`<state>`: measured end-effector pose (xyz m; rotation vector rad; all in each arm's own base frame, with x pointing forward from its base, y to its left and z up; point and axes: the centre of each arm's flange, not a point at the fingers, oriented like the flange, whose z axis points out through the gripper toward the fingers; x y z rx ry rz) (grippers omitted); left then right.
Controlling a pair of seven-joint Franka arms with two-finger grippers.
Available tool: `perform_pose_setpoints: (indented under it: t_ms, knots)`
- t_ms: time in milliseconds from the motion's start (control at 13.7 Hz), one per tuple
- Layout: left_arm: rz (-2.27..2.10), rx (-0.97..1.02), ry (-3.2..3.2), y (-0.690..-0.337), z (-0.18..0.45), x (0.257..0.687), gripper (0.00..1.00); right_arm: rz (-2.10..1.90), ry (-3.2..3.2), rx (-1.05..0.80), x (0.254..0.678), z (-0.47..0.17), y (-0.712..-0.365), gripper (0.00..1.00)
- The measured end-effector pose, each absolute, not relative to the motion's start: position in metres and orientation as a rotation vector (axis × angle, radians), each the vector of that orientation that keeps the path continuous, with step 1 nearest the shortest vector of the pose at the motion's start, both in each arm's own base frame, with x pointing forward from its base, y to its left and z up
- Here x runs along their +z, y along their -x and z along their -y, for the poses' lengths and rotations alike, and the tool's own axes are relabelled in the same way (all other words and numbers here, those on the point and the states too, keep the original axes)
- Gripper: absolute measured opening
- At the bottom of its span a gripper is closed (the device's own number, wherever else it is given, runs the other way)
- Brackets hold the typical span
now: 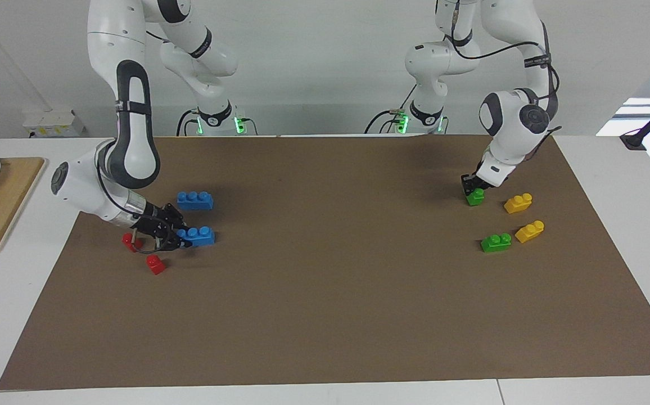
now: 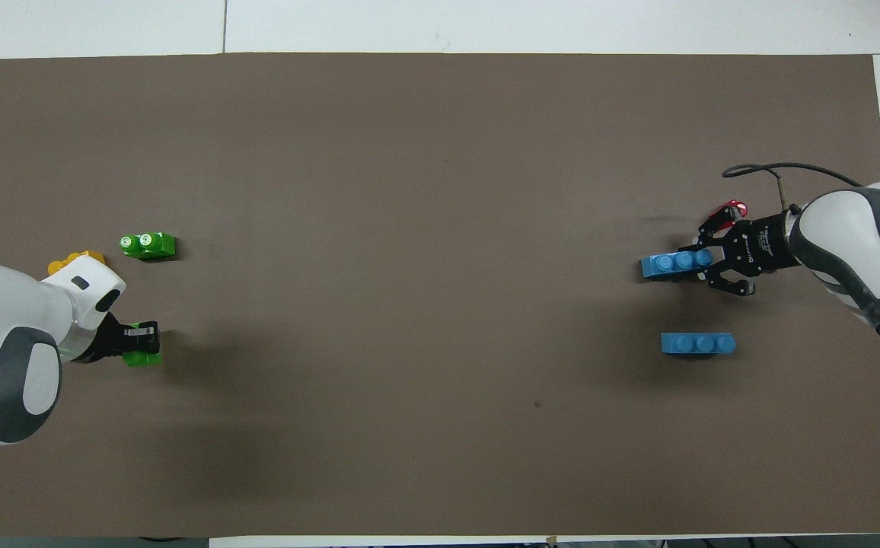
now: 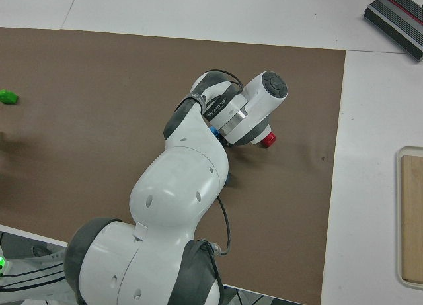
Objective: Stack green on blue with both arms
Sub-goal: 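Lift the green brick and blue brick toward the table center with both grippers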
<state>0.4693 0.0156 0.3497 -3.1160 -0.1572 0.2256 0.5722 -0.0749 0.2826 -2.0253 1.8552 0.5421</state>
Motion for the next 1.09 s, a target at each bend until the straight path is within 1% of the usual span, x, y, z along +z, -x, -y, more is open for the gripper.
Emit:
perform_pose_setpoints:
  t_ms: [218,364,582,728,874,946,1092]
  knots:
    - [0.222,0.256,3.104,-0.476,-0.012,0.362,0.34,-1.855,2.02,0.543,0.283,0.075,-0.573,0.35]
    - [0.281,0.253,3.096,-0.48,-0.01,0.366,0.34,-1.847,1.99,0.548,0.292,0.072,-0.578,0.35]
    - [0.398,0.252,3.072,-0.495,0.003,0.382,0.34,-1.841,1.965,0.545,0.336,0.045,-0.603,0.35]
    - [0.48,0.249,3.05,-0.502,0.02,0.389,0.34,-1.887,1.919,0.543,0.378,-0.004,-0.619,0.35]
    - [0.576,0.235,3.029,-0.506,0.029,0.392,0.34,-1.948,1.869,0.565,0.412,-0.077,-0.625,0.35]
    - [0.633,0.222,3.017,-0.509,0.03,0.395,0.34,-1.976,1.853,0.583,0.421,-0.112,-0.623,0.35]
    - [0.733,0.197,2.998,-0.516,0.034,0.402,0.34,-2.015,1.84,0.614,0.426,-0.167,-0.614,0.35]
